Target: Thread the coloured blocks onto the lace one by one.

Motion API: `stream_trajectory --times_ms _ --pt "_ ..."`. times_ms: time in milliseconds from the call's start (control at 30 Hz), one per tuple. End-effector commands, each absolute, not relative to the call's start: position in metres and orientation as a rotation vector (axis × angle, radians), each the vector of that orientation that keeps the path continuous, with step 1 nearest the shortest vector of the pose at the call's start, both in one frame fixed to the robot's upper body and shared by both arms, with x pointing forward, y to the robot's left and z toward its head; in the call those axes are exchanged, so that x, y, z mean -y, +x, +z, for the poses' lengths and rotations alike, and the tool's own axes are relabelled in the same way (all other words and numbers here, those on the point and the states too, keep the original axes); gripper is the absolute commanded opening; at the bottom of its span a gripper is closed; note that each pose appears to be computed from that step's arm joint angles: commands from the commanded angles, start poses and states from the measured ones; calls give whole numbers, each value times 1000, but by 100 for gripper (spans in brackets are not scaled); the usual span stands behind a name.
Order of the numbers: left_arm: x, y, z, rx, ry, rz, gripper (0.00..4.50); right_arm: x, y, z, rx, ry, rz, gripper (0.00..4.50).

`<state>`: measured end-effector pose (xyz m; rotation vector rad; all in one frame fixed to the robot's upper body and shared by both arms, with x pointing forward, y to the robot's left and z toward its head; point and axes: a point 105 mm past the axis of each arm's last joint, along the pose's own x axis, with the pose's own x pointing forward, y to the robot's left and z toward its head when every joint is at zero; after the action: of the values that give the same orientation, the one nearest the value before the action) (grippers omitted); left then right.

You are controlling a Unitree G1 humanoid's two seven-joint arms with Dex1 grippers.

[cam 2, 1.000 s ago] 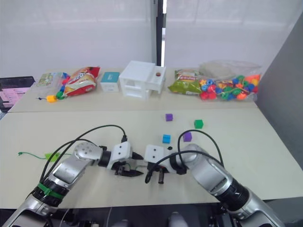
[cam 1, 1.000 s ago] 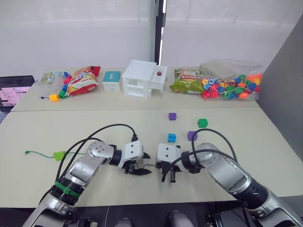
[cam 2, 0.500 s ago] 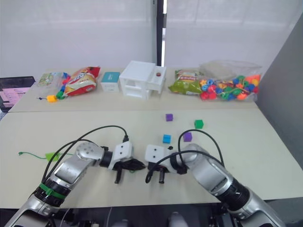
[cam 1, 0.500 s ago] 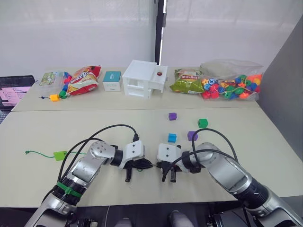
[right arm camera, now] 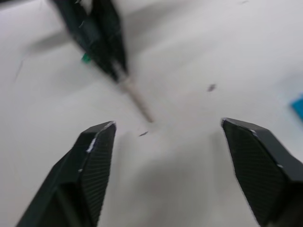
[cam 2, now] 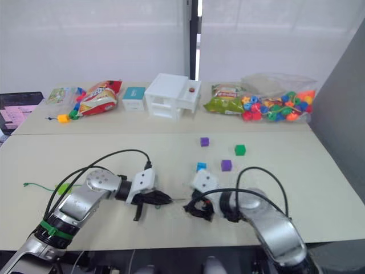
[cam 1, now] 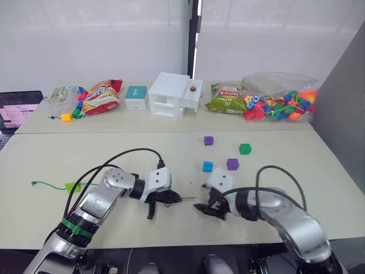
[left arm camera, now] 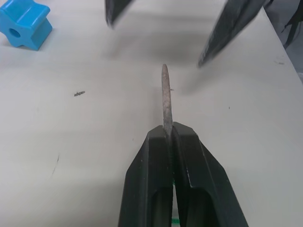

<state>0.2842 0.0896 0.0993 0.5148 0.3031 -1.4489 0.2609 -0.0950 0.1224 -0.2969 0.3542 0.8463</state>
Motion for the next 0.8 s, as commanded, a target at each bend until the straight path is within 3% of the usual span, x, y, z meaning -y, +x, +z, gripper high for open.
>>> stream_trajectory --times_ms 33,200,400,800 --pt "-93 286 111 -262 516 -1438 0 124 263 139 -286 -217 643 448" --pt "-94 287 112 -261 503 -1427 0 163 275 146 -234 -125 374 448" --pt "-91 287 112 -257 496 -1428 0 199 309 153 -150 -52 109 448" --pt "-88 282 109 -260 481 -1414 0 209 400 155 -136 17 -45 448"
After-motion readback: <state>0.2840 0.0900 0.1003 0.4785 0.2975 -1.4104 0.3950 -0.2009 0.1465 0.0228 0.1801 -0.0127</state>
